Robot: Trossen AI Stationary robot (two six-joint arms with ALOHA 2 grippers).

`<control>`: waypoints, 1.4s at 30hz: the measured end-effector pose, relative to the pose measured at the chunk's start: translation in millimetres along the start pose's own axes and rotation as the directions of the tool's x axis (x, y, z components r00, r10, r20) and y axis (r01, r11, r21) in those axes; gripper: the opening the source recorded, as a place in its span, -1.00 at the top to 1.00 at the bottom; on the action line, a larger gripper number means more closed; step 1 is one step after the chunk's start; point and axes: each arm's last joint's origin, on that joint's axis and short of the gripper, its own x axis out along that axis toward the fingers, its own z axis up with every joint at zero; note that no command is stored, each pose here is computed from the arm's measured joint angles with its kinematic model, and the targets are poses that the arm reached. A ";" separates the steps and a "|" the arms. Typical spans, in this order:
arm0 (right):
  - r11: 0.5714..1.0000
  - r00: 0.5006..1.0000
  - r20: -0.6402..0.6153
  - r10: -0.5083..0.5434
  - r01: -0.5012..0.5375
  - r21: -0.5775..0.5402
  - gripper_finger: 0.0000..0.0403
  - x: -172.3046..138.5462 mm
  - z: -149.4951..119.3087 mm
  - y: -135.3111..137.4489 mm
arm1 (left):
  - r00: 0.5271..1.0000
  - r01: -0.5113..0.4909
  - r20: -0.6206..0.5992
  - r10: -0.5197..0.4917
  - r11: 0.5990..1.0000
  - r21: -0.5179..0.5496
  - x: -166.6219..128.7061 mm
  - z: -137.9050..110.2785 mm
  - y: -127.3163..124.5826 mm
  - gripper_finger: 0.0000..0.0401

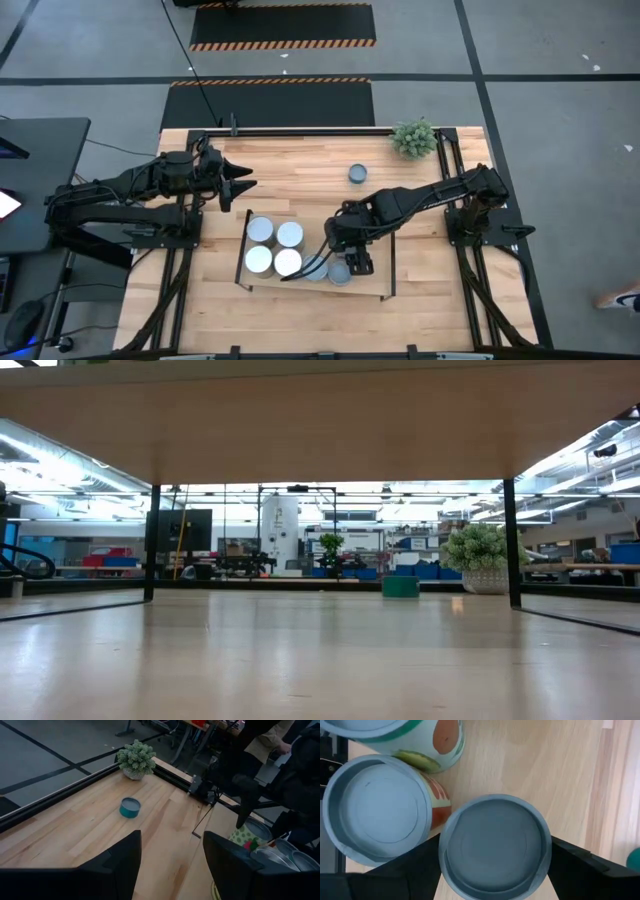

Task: Pick and place cans onto a shelf
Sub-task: Put the canned peas on the shelf

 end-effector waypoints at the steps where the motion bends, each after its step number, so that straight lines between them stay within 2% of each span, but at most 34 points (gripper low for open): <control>1: 1.000 1.000 0.001 0.000 0.000 -0.002 -0.59 0.1 0.1 0.0 | 1.000 0.000 0.000 0.000 1.000 0.000 0.0 0.0 0.0 -0.10; 10: 1.000 1.000 0.001 0.001 -0.001 -0.020 -0.77 0.2 0.2 -0.5 | 1.000 0.000 0.000 0.000 1.000 0.000 0.0 0.0 0.0 -0.09; 19: 1.000 1.000 -0.006 0.000 0.000 -0.018 -0.74 0.2 -0.1 -2.2 | 1.000 0.000 0.000 0.000 1.000 0.000 0.0 0.0 0.0 -0.09; 42: 0.997 0.996 -0.049 0.071 -0.072 -0.030 -0.74 -8.7 -5.2 -1.5 | 1.000 0.000 -0.001 0.000 1.000 0.017 0.1 -0.1 0.0 -0.09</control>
